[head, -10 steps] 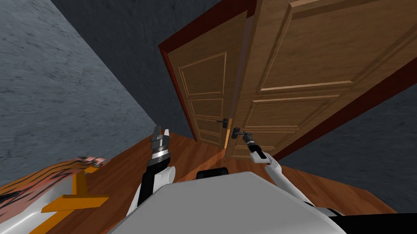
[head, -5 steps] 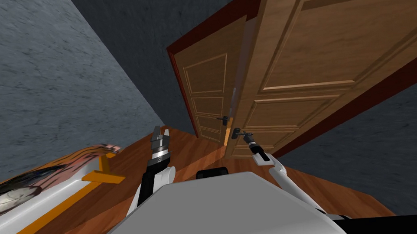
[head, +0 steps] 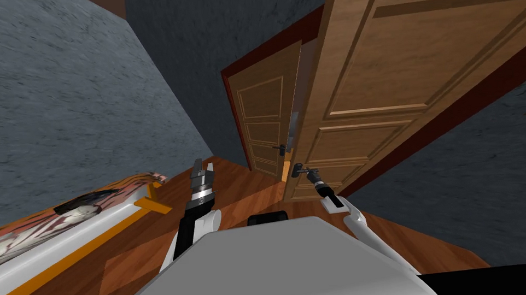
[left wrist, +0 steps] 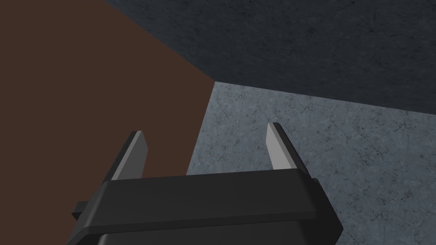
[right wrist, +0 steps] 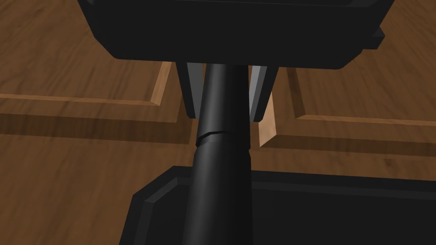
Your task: Pull the door open
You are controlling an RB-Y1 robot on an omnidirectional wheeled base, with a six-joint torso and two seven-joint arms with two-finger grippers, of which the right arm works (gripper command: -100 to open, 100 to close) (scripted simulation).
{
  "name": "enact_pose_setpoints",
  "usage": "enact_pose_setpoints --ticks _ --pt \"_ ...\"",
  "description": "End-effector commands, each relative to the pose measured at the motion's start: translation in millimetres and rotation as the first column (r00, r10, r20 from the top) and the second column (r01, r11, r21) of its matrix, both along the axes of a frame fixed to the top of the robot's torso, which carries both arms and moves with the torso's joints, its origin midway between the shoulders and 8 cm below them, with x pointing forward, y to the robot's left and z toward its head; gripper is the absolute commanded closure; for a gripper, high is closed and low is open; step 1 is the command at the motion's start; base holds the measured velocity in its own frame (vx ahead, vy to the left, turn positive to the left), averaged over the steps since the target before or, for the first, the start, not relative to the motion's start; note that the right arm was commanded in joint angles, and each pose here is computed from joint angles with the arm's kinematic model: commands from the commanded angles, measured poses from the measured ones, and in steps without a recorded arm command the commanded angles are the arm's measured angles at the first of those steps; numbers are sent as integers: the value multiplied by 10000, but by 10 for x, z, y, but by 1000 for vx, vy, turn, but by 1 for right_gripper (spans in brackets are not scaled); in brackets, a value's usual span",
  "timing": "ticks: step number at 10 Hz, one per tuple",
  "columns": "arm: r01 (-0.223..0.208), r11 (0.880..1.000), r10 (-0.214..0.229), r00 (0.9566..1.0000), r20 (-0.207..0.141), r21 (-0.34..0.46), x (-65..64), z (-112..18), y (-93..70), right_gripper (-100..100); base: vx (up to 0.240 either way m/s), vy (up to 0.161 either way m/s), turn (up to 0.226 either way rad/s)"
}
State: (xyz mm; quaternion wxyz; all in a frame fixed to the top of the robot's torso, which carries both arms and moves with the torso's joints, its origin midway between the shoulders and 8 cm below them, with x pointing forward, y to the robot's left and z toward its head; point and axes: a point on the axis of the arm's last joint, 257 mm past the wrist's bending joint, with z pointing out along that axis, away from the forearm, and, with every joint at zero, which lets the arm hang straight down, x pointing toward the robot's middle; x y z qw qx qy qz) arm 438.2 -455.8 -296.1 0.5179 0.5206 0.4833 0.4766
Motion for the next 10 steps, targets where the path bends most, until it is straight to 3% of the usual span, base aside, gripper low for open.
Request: enact_pose_setpoints --ticks 1,7,8,10 --pt "-182 9998 183 9998 33 -10 -60 8 9 100 -148 -12 122" --pt "-1046 9945 1046 9945 96 25 -337 33 75 100 -259 -78 160" --pt "-871 9962 871 9962 88 -42 -293 51 3 100 -118 -40 13" --pt "-1098 9940 1098 9939 47 -14 -404 20 13 100 -171 -62 138"
